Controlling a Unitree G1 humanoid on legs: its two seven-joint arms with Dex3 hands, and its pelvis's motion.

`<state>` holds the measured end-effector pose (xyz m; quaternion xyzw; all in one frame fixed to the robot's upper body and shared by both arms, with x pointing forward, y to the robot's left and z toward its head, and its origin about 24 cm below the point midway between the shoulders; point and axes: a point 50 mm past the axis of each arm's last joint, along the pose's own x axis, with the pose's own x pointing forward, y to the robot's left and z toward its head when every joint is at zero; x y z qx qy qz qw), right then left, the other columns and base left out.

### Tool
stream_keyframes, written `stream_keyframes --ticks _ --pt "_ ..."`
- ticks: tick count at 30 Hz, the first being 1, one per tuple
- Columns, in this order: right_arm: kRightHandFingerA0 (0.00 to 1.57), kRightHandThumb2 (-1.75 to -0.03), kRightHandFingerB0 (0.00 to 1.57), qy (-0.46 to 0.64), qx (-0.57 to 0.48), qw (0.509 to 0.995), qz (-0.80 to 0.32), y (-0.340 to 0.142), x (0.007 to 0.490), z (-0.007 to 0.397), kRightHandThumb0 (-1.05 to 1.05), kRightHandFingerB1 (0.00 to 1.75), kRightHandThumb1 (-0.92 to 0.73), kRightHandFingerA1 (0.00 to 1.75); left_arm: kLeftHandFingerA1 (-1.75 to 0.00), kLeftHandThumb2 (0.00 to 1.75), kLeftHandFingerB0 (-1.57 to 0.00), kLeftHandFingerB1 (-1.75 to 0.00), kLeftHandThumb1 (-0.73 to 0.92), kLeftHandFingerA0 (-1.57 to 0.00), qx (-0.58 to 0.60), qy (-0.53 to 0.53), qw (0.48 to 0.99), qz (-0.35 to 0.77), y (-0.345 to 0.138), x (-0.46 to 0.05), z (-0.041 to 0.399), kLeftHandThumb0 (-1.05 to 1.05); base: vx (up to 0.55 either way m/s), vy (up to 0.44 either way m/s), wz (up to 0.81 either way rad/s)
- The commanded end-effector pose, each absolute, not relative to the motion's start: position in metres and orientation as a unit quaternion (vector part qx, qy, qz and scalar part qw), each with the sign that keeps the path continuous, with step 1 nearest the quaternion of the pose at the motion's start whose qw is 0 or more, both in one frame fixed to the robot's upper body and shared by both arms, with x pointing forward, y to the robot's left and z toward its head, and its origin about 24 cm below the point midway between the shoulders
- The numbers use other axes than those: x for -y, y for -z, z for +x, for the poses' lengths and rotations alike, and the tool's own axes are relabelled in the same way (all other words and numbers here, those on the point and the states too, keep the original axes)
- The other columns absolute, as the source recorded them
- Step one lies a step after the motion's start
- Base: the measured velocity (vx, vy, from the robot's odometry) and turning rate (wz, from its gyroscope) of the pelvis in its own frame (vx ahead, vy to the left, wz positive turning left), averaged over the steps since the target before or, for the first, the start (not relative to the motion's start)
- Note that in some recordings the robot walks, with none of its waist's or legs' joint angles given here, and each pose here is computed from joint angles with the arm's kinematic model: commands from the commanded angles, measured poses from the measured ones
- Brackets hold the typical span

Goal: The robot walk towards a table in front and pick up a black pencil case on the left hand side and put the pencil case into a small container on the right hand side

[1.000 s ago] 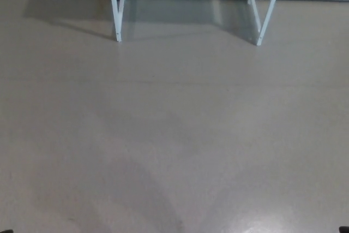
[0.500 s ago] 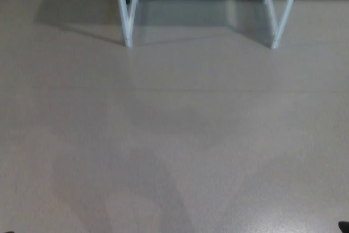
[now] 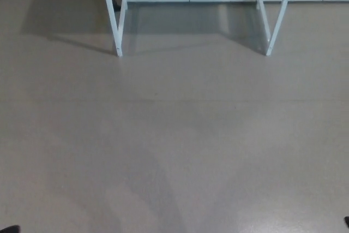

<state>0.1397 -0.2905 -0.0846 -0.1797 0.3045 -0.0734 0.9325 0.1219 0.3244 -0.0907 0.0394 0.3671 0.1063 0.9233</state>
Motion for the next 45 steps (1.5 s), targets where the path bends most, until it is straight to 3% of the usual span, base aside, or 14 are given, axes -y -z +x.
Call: stream_keyframes --ticks 1,6,7,11,13,16,18,19,27,28,31,35,39,45 --pt "0.55 -0.73 0.39 0.082 -0.303 0.933 -0.178 0.084 0.293 0.138 -0.45 0.47 -0.44 0.52 -0.46 0.56 -0.33 -0.34 0.52 -0.41 -0.371 -0.111 0.921 0.044 0.090 -0.327 0.118 -0.18 0.13 0.126 0.03" --pt "0.53 -0.74 0.38 0.080 -0.306 0.932 -0.177 0.084 0.292 0.138 -0.45 0.47 -0.44 0.52 -0.47 0.55 -0.33 -0.34 0.51 -0.44 -0.373 -0.109 0.920 0.048 0.090 -0.327 0.117 -0.15 0.16 0.024 0.06" --pt "0.61 -0.56 0.45 0.080 -0.306 0.932 -0.177 0.084 0.292 0.138 -0.37 0.37 -0.54 0.41 -0.47 0.54 -0.34 -0.34 0.51 -0.44 -0.373 -0.112 0.920 0.043 0.090 -0.327 0.117 -0.15 0.18 -0.078 0.04" --pt "0.60 -0.56 0.45 0.080 -0.305 0.932 -0.179 0.085 0.292 0.139 -0.36 0.37 -0.55 0.41 -0.45 0.54 -0.34 -0.33 0.50 -0.45 -0.376 -0.109 0.918 0.064 0.090 -0.328 0.118 -0.17 0.15 -0.136 0.07" --pt "0.53 -0.74 0.38 0.077 -0.307 0.930 -0.186 0.085 0.293 0.138 -0.45 0.47 -0.45 0.52 -0.45 0.54 -0.34 -0.33 0.51 -0.45 -0.377 -0.107 0.918 0.064 0.091 -0.328 0.116 -0.18 0.21 -0.209 0.00" --pt "0.60 -0.56 0.44 0.078 -0.308 0.931 -0.178 0.086 0.293 0.138 -0.36 0.37 -0.55 0.41 -0.47 0.55 -0.35 -0.34 0.50 -0.43 -0.378 -0.112 0.917 0.052 0.092 -0.328 0.116 -0.19 0.16 -0.173 0.03" --pt "0.60 -0.56 0.45 0.076 -0.308 0.930 -0.186 0.085 0.292 0.138 -0.37 0.37 -0.54 0.41 -0.46 0.54 -0.35 -0.34 0.50 -0.44 -0.375 -0.106 0.919 0.064 0.091 -0.328 0.116 -0.18 0.16 -0.091 -0.01" --pt "0.53 -0.74 0.38 0.076 -0.309 0.930 -0.186 0.086 0.293 0.138 -0.46 0.47 -0.45 0.52 -0.47 0.55 -0.35 -0.34 0.50 -0.43 -0.372 -0.107 0.921 0.055 0.091 -0.327 0.115 -0.15 0.19 -0.051 -0.02" --pt "0.52 -0.74 0.38 0.071 -0.309 0.930 -0.186 0.086 0.292 0.135 -0.46 0.47 -0.45 0.52 -0.46 0.55 -0.34 -0.34 0.52 -0.43 -0.377 -0.105 0.919 0.055 0.092 -0.328 0.113 -0.16 0.19 0.106 0.05" --pt "0.59 -0.56 0.44 0.070 -0.311 0.928 -0.194 0.086 0.292 0.135 -0.38 0.36 -0.55 0.40 -0.46 0.55 -0.35 -0.34 0.51 -0.43 -0.378 -0.105 0.918 0.056 0.092 -0.328 0.112 -0.16 0.15 0.308 -0.59" --pt "0.53 -0.74 0.38 0.072 -0.312 0.927 -0.195 0.087 0.292 0.136 -0.45 0.46 -0.45 0.52 -0.47 0.55 -0.34 -0.34 0.51 -0.42 -0.373 -0.109 0.920 0.041 0.092 -0.328 0.112 -0.14 0.18 0.186 0.06" --pt "0.60 -0.57 0.45 0.071 -0.317 0.925 -0.197 0.089 0.293 0.128 -0.35 0.37 -0.56 0.40 -0.48 0.54 -0.36 -0.34 0.49 -0.44 -0.383 -0.104 0.916 0.053 0.094 -0.328 0.107 -0.19 0.17 0.035 0.07" --pt "0.54 -0.72 0.39 0.070 -0.320 0.924 -0.198 0.089 0.293 0.127 -0.43 0.46 -0.46 0.51 -0.48 0.55 -0.34 -0.34 0.49 -0.44 -0.385 -0.100 0.915 0.058 0.095 -0.327 0.104 -0.19 0.20 -0.083 0.08" --pt "0.60 -0.57 0.43 0.068 -0.322 0.924 -0.197 0.090 0.293 0.128 -0.34 0.37 -0.56 0.41 -0.48 0.55 -0.36 -0.34 0.49 -0.45 -0.384 -0.105 0.915 0.064 0.096 -0.325 0.104 -0.19 0.19 -0.247 0.07"
